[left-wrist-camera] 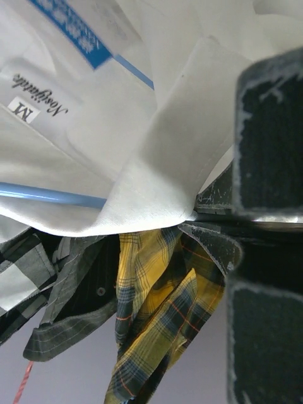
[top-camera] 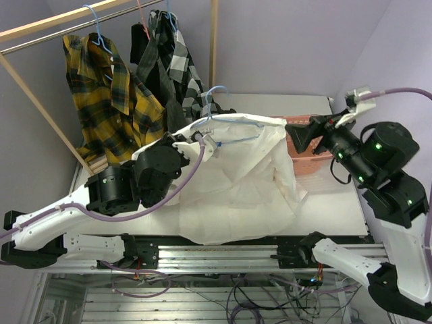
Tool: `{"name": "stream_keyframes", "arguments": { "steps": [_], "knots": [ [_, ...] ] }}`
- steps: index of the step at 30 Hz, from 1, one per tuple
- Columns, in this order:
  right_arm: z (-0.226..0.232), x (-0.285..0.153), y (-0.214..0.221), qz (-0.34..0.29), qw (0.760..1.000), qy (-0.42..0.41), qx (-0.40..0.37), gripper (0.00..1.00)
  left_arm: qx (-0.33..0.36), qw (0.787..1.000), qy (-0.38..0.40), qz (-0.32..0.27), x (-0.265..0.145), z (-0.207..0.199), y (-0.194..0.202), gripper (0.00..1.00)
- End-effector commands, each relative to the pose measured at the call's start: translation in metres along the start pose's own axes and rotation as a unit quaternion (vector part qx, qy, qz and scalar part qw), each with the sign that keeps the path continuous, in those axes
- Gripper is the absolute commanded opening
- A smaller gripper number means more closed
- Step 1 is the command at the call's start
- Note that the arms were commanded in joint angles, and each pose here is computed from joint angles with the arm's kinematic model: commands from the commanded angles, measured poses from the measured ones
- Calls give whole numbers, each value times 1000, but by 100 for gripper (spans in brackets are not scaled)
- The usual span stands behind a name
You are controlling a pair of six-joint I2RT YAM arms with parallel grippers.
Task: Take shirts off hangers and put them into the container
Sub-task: Remove the shirt from the hanger.
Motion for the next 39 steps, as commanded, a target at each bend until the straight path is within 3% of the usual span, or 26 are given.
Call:
{"name": "stream_keyframes", "arguments": {
  "steps": [1,8,23,25,29,30,39],
  "knots": [
    [27,-22,-4,-14,995,-81,52,73,-68,998,-6,2,-6,15,-10,7],
    [54,-7,52,49,979,-167,105,66,-92,996,8,5,-6,15,-20,7],
    [38,26,83,27,986,-129,98,64,-121,992,21,-12,-10,15,-23,7],
    [37,34,86,25,986,-124,109,55,-118,993,23,-10,-9,13,-23,7],
    [29,45,97,32,987,-91,126,3,-119,992,26,-12,-9,12,-25,7],
    [26,44,95,27,988,-83,127,0,-119,992,25,-12,-9,13,-24,7],
    [-23,4,54,-28,995,61,70,0,-99,995,16,16,-11,4,3,7]
  ]
}}
Point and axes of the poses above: each gripper's point midway between its finger pads, its own x axis out along the fingers, its own z axis along the line the jaws close on, y = z × x, the point moved 2 cm from there along -x, back along the fingers, and after that the axes turned 2 degrees about x, right-handed, at the moved point
